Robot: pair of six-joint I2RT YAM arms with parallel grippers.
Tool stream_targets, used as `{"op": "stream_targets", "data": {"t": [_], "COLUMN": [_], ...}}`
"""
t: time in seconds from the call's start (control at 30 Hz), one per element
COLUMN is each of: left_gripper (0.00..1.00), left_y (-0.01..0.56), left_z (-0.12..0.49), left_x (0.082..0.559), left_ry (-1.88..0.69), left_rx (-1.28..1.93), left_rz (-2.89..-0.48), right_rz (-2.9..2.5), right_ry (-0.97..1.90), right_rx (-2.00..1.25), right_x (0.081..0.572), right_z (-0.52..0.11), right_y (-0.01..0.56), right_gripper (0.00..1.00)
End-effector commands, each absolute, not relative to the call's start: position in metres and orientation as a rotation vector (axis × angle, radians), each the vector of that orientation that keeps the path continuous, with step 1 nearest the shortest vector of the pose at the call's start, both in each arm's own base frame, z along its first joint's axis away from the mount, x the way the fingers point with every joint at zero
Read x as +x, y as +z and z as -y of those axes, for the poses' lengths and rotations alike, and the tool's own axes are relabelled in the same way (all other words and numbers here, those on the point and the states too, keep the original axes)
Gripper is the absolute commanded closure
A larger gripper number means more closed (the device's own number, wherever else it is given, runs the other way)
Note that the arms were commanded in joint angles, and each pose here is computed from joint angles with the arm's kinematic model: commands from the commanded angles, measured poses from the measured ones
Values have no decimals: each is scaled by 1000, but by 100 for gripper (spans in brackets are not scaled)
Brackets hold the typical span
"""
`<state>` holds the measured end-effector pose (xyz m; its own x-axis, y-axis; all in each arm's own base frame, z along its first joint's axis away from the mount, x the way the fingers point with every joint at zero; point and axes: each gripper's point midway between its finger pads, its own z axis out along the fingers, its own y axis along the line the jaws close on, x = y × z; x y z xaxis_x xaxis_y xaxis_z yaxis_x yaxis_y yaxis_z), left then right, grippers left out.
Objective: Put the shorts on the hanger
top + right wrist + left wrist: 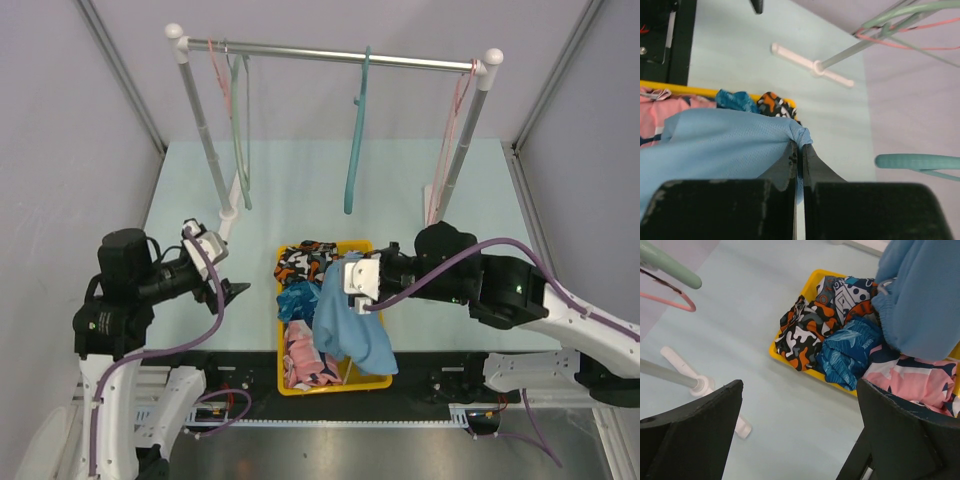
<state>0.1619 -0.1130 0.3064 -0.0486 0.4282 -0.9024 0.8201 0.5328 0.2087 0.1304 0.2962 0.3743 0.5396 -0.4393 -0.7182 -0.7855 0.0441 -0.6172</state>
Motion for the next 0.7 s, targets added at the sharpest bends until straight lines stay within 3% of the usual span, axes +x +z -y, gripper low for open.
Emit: {"op": "stream_targets", "data": {"t": [0.0, 0.33, 0.67], "left_gripper": [0, 0, 2], "left_y": [321, 299, 279], "left_z": [130, 153, 201], "left_x": [151, 144, 150], "left_ry": [-564, -657, -755], "left_rx": [1111, 1213, 1228], "left_rz": [-1603, -1567, -1497], "right_rz": [-908, -774, -718], "right_ry": [338, 409, 434], "right_rx": [-1369, -1173, -1184], "right_x": [142, 134, 127], "right_z": [-301, -302, -311], "right_y": [459, 527, 531], "right_gripper": [100, 100, 100]}}
